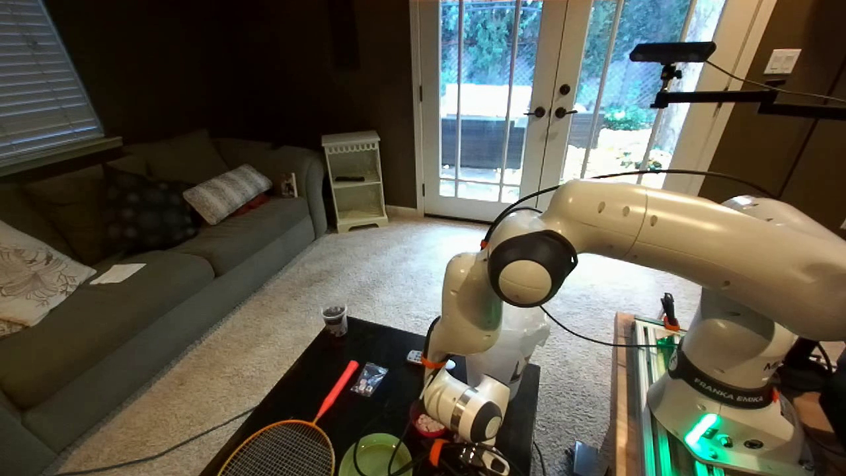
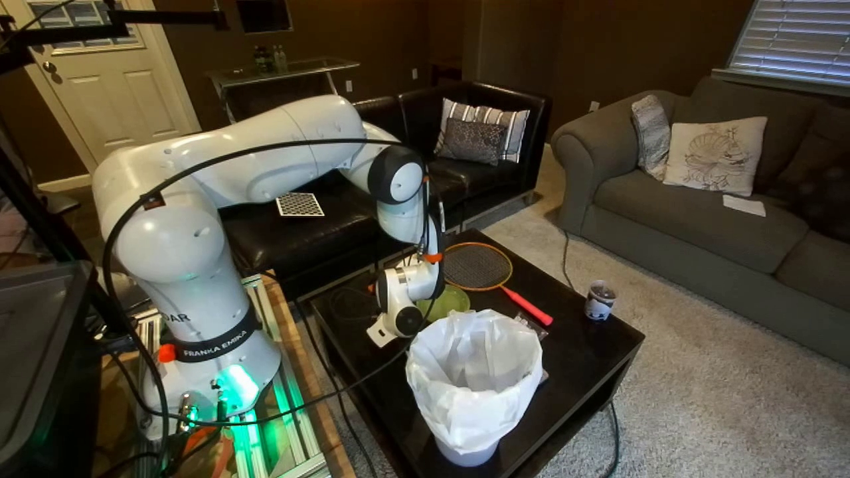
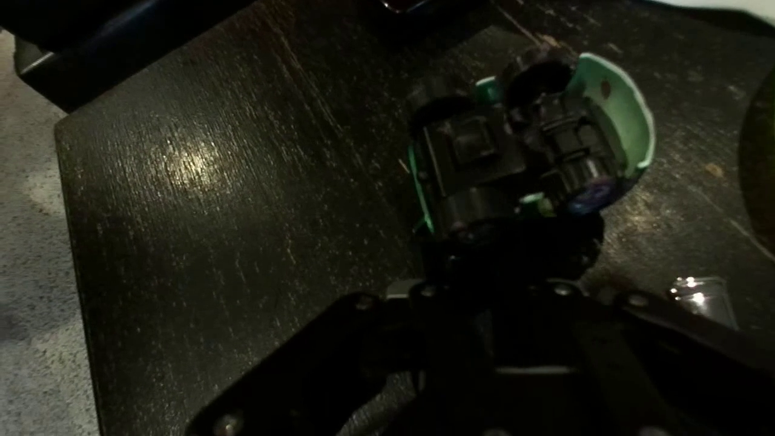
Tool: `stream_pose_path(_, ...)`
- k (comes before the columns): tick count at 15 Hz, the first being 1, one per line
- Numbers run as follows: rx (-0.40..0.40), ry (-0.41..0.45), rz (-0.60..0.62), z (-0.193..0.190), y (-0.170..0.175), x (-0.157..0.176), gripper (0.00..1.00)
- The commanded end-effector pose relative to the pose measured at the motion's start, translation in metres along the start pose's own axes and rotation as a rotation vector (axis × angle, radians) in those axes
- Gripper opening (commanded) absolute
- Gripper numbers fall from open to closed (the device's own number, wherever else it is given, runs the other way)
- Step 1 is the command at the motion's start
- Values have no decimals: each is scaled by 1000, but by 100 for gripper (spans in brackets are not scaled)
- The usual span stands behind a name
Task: Pick up the green object and put it back down
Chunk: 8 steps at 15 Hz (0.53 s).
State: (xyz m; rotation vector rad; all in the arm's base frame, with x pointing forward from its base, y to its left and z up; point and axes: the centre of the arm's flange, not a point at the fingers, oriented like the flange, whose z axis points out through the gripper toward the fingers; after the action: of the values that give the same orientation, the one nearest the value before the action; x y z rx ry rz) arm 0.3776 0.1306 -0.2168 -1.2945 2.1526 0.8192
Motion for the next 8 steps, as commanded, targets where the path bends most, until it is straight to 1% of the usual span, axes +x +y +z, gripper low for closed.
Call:
stream_pose_path(1,-25,-8,-3,-4,-1,2,62)
stream_pose_path(3,-26,-11,-2,-5,0,3,74)
stream_pose_path(6,-39,-26,-17,-1,-4,2,96)
stream_pose_path(7,-44,-31,-20,0,-5,2,99)
stream_pose_path(8,-47,-43,-23,2,-7,2,100)
